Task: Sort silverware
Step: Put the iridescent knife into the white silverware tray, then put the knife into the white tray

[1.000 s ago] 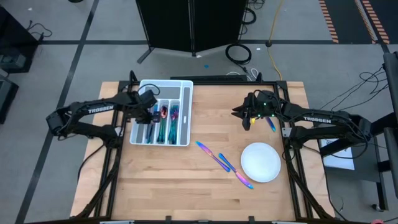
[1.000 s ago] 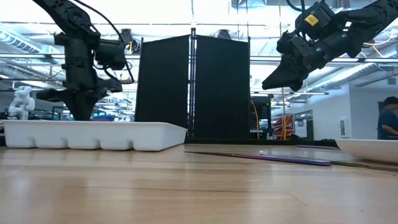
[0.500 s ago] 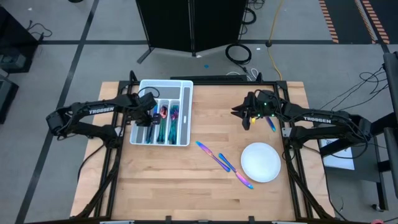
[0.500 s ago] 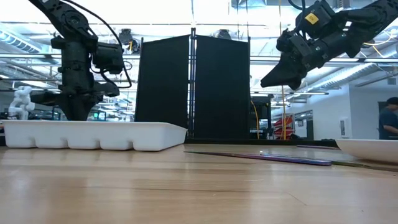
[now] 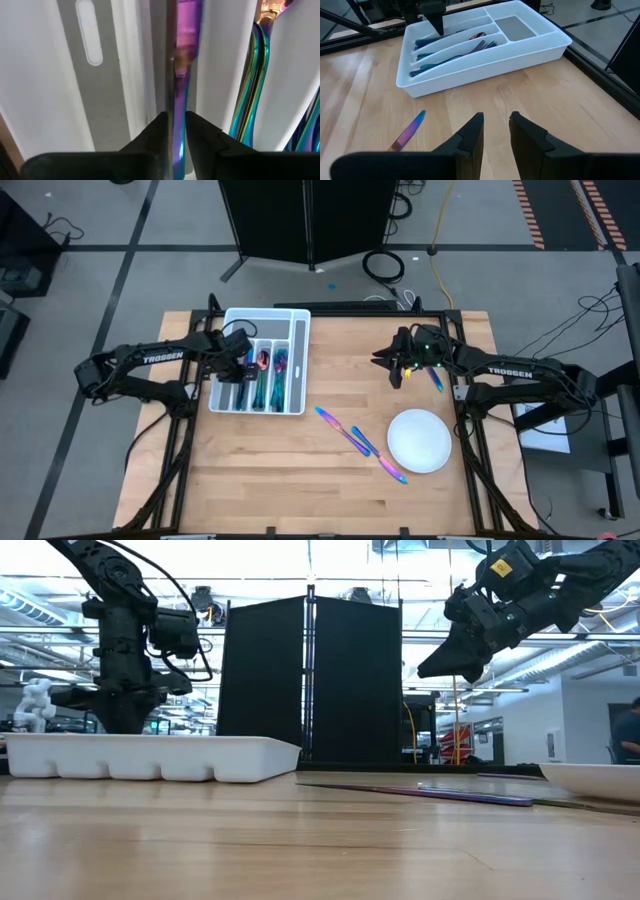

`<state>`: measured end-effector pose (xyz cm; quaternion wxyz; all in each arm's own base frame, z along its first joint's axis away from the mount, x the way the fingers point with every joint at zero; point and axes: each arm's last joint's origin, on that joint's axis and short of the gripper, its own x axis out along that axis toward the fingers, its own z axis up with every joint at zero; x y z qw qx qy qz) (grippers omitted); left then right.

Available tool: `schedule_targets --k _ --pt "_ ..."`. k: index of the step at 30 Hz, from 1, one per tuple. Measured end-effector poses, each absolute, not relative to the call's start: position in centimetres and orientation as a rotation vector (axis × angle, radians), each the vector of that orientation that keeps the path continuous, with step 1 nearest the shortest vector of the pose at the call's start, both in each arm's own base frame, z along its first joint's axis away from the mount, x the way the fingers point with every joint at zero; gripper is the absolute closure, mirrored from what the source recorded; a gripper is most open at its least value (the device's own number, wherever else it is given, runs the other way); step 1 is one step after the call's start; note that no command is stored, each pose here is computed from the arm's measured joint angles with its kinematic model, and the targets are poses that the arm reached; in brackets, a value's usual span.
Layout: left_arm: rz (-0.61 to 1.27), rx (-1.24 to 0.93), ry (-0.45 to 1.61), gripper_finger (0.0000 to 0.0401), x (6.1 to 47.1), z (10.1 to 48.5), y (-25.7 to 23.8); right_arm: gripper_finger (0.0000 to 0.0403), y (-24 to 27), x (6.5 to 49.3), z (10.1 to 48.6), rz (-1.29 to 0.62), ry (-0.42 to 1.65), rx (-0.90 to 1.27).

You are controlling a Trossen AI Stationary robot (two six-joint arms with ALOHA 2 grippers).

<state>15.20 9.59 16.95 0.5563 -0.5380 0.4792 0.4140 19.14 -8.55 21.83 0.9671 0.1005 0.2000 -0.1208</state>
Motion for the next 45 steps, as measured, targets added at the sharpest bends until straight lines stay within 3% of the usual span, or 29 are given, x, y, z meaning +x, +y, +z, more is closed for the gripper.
schedule_targets --k 10,20,26,33,41,45 --pt "0.875 -1.162 1.160 0.0301 15.6 17.8 9.8 0.0323 -8.6 19.1 21.8 -0.243 0.405 0.199" --pt "0.682 -0.841 1.029 0.0301 17.2 22.9 9.6 0.0323 -8.6 19.2 21.9 -0.244 0.394 0.197" --pt "0.417 -0.504 0.956 0.0301 18.6 24.4 7.3 0.0323 -8.6 19.3 22.1 -0.260 0.366 0.275" --pt "0.067 -0.093 0.948 0.0301 21.5 23.2 4.0 0.0323 -8.1 19.6 22.3 -0.267 0.334 0.376" --pt "-0.258 0.151 0.605 0.0301 26.7 23.3 -0.5 0.0323 -3.6 22.0 20.6 -0.133 0.442 0.402" --pt "-0.321 0.231 0.488 0.0301 28.7 22.7 -2.2 0.0323 -0.8 23.1 18.9 -0.148 0.521 0.416"
